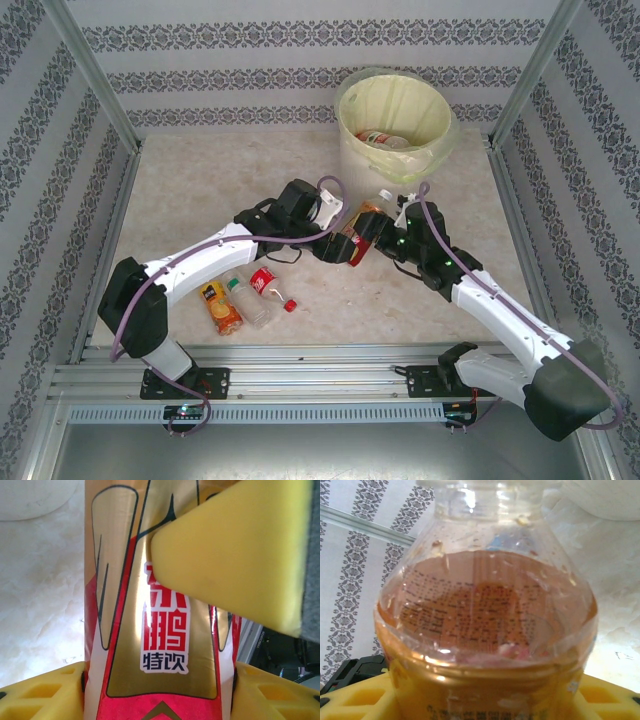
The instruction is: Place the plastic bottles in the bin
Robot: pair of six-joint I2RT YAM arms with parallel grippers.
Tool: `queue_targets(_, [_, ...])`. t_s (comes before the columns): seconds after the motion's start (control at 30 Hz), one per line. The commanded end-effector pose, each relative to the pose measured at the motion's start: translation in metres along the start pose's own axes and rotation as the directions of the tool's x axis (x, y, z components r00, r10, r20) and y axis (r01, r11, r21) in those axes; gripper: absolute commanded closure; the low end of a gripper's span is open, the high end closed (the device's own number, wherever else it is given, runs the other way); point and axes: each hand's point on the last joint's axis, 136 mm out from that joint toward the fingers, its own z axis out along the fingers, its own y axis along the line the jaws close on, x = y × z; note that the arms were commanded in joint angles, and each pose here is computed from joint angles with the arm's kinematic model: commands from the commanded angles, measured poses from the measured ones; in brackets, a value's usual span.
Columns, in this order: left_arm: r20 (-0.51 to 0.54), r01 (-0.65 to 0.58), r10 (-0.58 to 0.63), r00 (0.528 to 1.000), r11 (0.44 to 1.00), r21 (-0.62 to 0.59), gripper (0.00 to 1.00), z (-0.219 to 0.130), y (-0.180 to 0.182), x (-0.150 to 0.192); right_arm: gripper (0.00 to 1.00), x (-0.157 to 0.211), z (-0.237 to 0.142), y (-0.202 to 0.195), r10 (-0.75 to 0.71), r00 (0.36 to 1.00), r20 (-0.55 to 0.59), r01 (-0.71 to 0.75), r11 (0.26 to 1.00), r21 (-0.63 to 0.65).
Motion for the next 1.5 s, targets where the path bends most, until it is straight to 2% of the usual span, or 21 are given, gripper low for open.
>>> queue_targets(0.0, [0.054,-0.054,0.051,0.997,0.997,0.053,0.34,-0.011,-0.023,-0.011,0.45,-0.015,-0.007,0.019,-0.035,0.998,0.061,0.037,0.999,-0.027])
queue_targets(0.13, [0.096,-0.097,0.089,0.991,0.992,0.078,0.12,-0.019,-0.031,-0.016,0.48,-0.021,-0.017,0.022,-0.071,0.994,0.088,0.072,0.997,-0.014])
queue_targets(0.3, [0.240,-0.179,0.151,0.959,0.979,0.102,0.01,-0.040,-0.045,-0.028,0.48,-0.028,-0.037,0.035,-0.168,0.979,0.113,0.169,0.986,-0.001])
queue_targets(0.43, [0.388,-0.241,0.197,0.900,0.968,0.069,0.00,-0.064,-0.051,-0.038,0.48,-0.036,-0.056,0.052,-0.265,0.955,0.131,0.266,0.964,0.013])
queue_targets(0.67, [0.555,-0.288,0.264,0.789,0.957,-0.047,0.00,-0.108,-0.055,-0.052,0.48,-0.061,-0.084,0.086,-0.433,0.885,0.170,0.427,0.901,0.071])
queue_targets(0.8, [0.629,-0.294,0.301,0.717,0.948,-0.119,0.00,-0.135,-0.056,-0.058,0.48,-0.083,-0.100,0.114,-0.551,0.813,0.188,0.537,0.834,0.124])
queue_targets(1.0, [0.690,-0.295,0.334,0.642,0.939,-0.179,0.00,-0.166,-0.058,-0.061,0.47,-0.115,-0.104,0.149,-0.699,0.701,0.145,0.671,0.714,0.198])
queue_targets(1.13, [0.704,-0.298,0.347,0.620,0.934,-0.197,0.00,-0.176,-0.058,-0.062,0.47,-0.141,-0.093,0.156,-0.734,0.672,0.101,0.695,0.671,0.258])
queue_targets(1.27, [0.710,-0.297,0.354,0.609,0.932,-0.209,0.00,-0.182,-0.056,-0.063,0.47,-0.169,-0.083,0.154,-0.738,0.670,0.084,0.685,0.657,0.315])
queue_targets(1.47, [0.694,-0.292,0.353,0.627,0.933,-0.211,0.00,-0.176,-0.051,-0.062,0.47,-0.206,-0.066,0.147,-0.742,0.666,0.073,0.662,0.633,0.401])
